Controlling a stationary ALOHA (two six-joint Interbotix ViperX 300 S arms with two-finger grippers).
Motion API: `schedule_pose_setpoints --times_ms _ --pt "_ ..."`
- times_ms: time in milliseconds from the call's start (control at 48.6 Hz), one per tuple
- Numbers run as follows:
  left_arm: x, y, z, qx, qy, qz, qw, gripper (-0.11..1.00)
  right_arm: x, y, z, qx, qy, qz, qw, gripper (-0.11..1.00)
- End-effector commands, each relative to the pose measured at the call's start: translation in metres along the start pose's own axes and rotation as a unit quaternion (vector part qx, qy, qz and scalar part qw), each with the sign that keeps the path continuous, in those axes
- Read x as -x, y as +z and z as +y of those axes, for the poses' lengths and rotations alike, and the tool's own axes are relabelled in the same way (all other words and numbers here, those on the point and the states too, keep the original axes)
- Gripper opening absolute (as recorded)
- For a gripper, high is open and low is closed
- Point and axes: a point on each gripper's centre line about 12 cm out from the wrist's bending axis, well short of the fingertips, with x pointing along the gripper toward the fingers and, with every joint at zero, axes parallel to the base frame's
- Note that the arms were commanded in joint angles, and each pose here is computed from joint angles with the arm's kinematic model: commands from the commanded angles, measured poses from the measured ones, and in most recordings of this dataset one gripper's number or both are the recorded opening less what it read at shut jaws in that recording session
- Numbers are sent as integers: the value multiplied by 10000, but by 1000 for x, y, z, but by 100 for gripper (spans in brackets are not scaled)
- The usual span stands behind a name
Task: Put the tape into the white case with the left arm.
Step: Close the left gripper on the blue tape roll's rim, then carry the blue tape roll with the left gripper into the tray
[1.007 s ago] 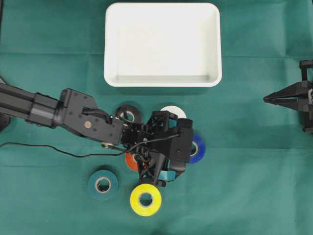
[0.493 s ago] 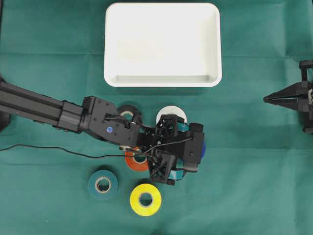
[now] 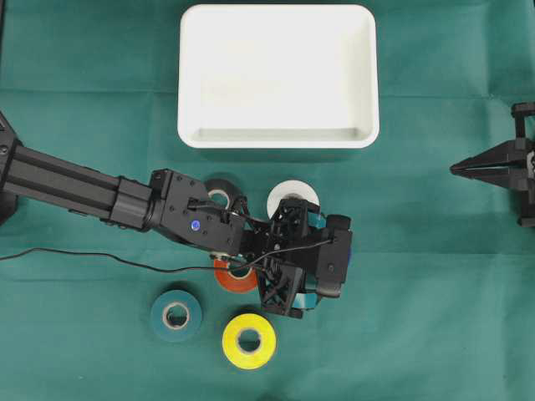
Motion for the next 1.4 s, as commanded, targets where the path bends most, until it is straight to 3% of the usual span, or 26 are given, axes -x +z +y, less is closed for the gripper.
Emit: schedule_pose_setpoints --times_ms 0,62,288,452,740,1048,1172,1377 --pt "8 15 0 -3 0 -207 9998 94 -1 5 0 8 11 -76 10000 -9" --pt "9 16 0 -3 0 -207 9998 86 -1 5 0 6 4 -76 10000 -9" --pt "12 15 0 -3 1 -69 10000 27 -1 5 0 6 4 -76 10000 -9" --pt "26 21 -2 -8 -11 54 10000 27 -1 4 0 5 5 -76 10000 -9" --pt "92 58 -18 -119 -132 -255 9995 27 -1 4 0 5 5 -76 10000 -9" --pt "120 62 -22 -160 -162 38 9997 27 -1 4 0 8 13 -75 10000 -9" --pt "120 58 -11 -97 -69 149 9998 27 0 4 0 6 6 -83 10000 -9" --pt "119 34 34 272 256 441 9983 27 0 4 0 5 8 -91 10000 -9"
